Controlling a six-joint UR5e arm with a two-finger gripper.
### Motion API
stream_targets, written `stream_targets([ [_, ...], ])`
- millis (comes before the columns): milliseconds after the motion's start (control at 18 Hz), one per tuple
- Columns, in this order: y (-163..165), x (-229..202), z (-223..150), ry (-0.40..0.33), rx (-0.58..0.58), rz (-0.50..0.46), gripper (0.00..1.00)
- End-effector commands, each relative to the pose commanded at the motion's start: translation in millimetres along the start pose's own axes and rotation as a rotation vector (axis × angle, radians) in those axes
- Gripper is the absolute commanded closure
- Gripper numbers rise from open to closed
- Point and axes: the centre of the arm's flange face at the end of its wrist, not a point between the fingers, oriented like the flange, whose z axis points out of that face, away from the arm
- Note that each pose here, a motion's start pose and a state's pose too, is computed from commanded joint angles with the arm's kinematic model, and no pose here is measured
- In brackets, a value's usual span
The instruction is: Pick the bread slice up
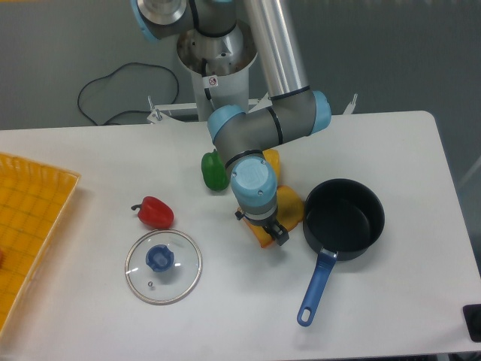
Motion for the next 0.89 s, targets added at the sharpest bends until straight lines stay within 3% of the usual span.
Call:
stream_targets([
  [889, -2.3, -1.5, 6.6, -0.001, -0.002, 0.003, 0.00],
])
